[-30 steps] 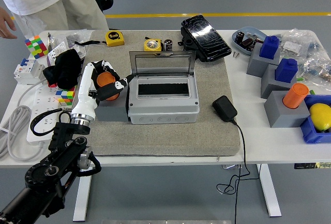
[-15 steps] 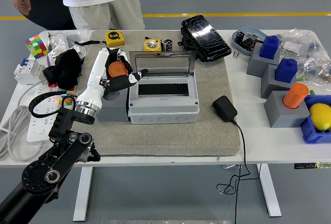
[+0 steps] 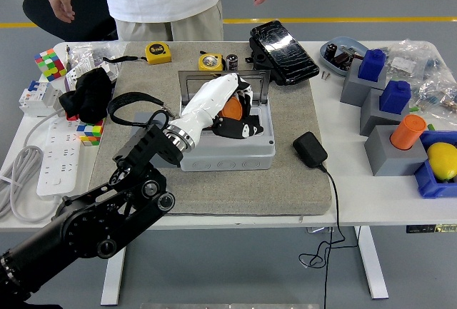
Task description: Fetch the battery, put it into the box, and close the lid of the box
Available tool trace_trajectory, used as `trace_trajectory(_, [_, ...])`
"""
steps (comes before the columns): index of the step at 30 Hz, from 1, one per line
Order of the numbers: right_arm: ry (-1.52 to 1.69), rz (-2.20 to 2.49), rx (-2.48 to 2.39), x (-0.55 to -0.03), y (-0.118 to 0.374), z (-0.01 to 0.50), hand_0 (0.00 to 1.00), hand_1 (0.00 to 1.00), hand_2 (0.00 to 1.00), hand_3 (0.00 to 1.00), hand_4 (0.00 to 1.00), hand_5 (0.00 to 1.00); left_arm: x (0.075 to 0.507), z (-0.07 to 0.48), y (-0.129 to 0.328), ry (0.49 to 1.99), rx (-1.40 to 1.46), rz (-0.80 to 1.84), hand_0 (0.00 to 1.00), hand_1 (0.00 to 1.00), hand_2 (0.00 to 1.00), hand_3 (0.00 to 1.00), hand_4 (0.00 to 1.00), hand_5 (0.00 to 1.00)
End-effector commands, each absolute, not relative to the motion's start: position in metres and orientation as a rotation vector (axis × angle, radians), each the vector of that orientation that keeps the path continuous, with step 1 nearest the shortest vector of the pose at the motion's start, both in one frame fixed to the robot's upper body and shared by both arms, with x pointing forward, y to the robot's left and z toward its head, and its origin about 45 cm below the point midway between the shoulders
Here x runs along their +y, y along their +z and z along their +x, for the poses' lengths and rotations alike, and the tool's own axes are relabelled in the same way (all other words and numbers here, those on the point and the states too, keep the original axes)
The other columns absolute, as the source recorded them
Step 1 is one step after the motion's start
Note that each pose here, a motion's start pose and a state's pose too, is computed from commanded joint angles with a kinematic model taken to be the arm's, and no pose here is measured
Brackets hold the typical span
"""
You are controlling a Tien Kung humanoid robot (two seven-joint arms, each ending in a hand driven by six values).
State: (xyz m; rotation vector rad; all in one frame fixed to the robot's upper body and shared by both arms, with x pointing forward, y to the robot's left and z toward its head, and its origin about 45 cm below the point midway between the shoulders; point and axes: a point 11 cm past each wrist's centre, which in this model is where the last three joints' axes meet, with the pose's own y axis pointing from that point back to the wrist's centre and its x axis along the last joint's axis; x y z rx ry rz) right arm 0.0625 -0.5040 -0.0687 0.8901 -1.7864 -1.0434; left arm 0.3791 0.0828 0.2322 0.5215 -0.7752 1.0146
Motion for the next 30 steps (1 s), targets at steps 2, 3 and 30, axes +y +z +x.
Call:
trace_trajectory(2, [-1.044, 0.888, -1.786, -0.504, -0.069, 0.062, 0.577, 0.630, 0.667, 0.570, 0.972, 0.498, 0.078, 0.382, 0.232, 1.000, -0.795, 0.560, 0.112, 0.063, 0.118, 0.200, 0.933, 0.002])
trace_trajectory(3, [-1.043, 0.888, -1.786, -0.505, -0.069, 0.062, 0.577, 0.630, 0.667, 0.570, 0.972, 0.498, 0.076, 0.384, 0.232, 0.994, -0.803, 0.585, 0.112, 0.063, 0.118, 0.200, 0.933, 0.002])
trace_trajectory(30, [-1.039, 0.898, -1.783, -0.503, -0.069, 0.064, 0.577, 0.630, 0.665, 0.571, 0.972, 0.496, 0.075, 0.413, 0.218, 0.934, -0.848, 0.865, 0.097, 0.053, 0.113, 0.291, 0.808, 0.184])
